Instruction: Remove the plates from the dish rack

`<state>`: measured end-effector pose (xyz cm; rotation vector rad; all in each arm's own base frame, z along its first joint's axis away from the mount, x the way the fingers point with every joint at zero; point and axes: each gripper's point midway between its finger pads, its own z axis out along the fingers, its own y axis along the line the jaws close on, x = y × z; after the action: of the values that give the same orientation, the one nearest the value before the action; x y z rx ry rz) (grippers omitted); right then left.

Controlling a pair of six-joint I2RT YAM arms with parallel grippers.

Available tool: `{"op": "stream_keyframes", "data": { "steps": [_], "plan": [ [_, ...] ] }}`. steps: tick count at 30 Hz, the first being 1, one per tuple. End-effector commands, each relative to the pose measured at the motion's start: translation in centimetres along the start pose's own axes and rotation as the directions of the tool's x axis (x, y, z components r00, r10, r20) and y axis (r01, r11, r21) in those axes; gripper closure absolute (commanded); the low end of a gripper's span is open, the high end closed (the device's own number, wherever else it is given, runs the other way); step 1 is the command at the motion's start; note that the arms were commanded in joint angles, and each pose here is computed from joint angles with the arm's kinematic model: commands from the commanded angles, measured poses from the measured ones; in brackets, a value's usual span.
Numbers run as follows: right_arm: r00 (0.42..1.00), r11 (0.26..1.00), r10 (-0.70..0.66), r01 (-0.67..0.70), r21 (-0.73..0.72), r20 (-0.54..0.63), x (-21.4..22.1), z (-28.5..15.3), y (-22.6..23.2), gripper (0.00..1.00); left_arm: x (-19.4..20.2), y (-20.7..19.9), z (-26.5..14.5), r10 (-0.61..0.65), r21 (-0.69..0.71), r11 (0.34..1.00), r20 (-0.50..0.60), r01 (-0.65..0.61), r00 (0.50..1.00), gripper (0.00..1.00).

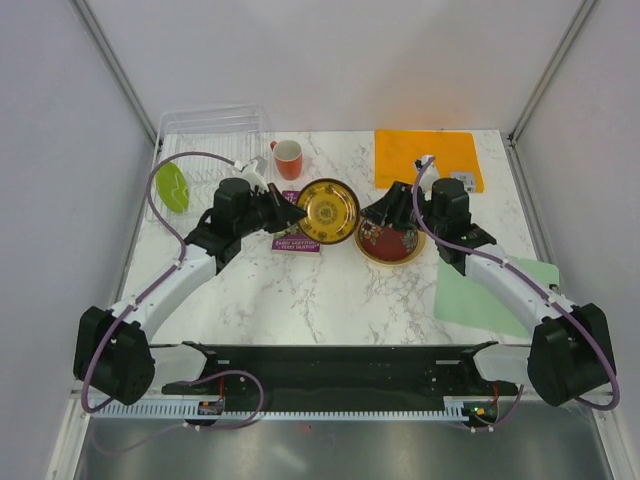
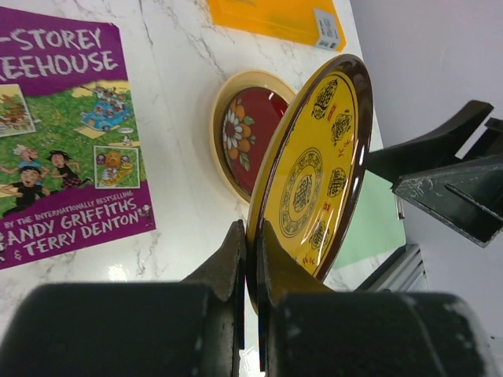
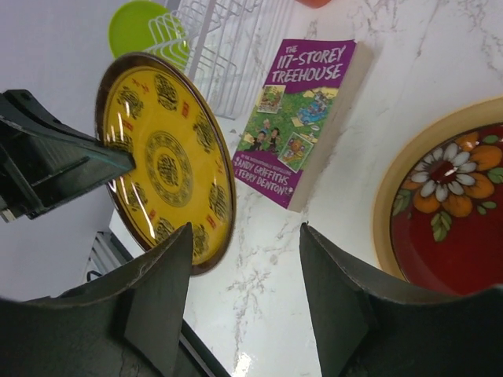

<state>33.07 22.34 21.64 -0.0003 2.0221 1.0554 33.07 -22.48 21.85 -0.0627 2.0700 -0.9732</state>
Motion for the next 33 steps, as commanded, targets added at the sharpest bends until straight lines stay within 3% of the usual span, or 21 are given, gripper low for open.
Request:
{"op": "stream_keyframes", "data": {
  "steps": [1, 7, 10, 11, 13, 15, 16, 19, 22, 23, 29, 33],
  "plan": [
    [1.0, 0.991, 0.031, -0.029, -0.128, 0.007, -0.2, 1.1, 2.0, 0.36, 0.2, -2.5, 0.8, -0.036, 0.086, 0.996, 0.017, 0.034, 0.999, 0.98],
    [0.996, 0.979, 0.076, -0.082, -0.189, -0.035, 0.9, 2.1, 2.1, 0.42, 2.1, -3.9, 1.5, -0.031, 0.128, 0.991, -0.013, 0.032, 0.999, 0.98],
    [0.995, 0.978, 0.084, -0.091, -0.189, -0.043, 1.2, 2.3, 1.9, 0.72, 2.5, -4.4, 1.5, -0.027, 0.15, 0.988, -0.005, 0.027, 1.0, 0.98],
    [0.996, 0.98, 0.086, -0.091, -0.179, -0.038, 1.3, 2.2, 1.7, 0.9, 2.4, -4.3, 1.5, -0.027, 0.145, 0.989, -0.001, 0.027, 1.0, 0.98],
    [0.998, 0.989, 0.061, -0.06, -0.137, -0.001, 0.6, 1.7, 1.3, 1.0, 2.4, -3.6, 1.3, -0.022, 0.111, 0.994, 0.015, 0.02, 1.0, 0.97],
    [1.0, 0.997, 0.007, -0.006, -0.071, 0.027, -0.2, 0.7, 0.9, 1.0, 2.1, -2.6, 1.1, 0.003, 0.06, 0.998, 0.034, -0.005, 0.999, 0.75],
    [0.997, 1.0, -0.012, 0.013, -0.008, 0.077, -1.5, 0.4, 0.3, 1.0, 2.2, -2.3, 0.7, 0.023, 0.043, 0.999, 0.036, -0.025, 0.999, 0.49],
    [0.99, 0.987, -0.064, 0.045, 0.154, 0.124, -3.0, -1.3, -1.8, 1.0, 1.7, -1.0, -0.7, 0.047, -0.025, 0.999, 0.09, -0.045, 0.995, 0.35],
    [0.989, 0.965, -0.065, 0.028, 0.261, 0.133, -3.6, -2.7, -4.6, 1.0, 1.7, 2.0, -2.1, 0.071, -0.151, 0.987, 0.155, -0.048, 0.985, 0.26],
    [0.989, 0.953, -0.054, 0.009, 0.303, 0.14, -3.9, -3.3, -6.1, 1.0, 0.6, 2.3, -3.4, 0.088, -0.184, 0.982, 0.213, -0.049, 0.973, 0.26],
    [0.992, 0.899, 0.062, -0.102, 0.426, 0.107, -2.9, -3.9, -13.0, 1.0, -0.9, 4.1, -8.2, 0.206, -0.307, 0.946, 0.313, -0.107, 0.927, 0.25],
    [0.988, 0.88, 0.129, -0.155, 0.448, 0.088, -1.8, -3.5, -15.3, 1.0, -1.5, 5.1, -10.6, 0.258, -0.377, 0.918, 0.336, -0.121, 0.906, 0.23]
  ]
}}
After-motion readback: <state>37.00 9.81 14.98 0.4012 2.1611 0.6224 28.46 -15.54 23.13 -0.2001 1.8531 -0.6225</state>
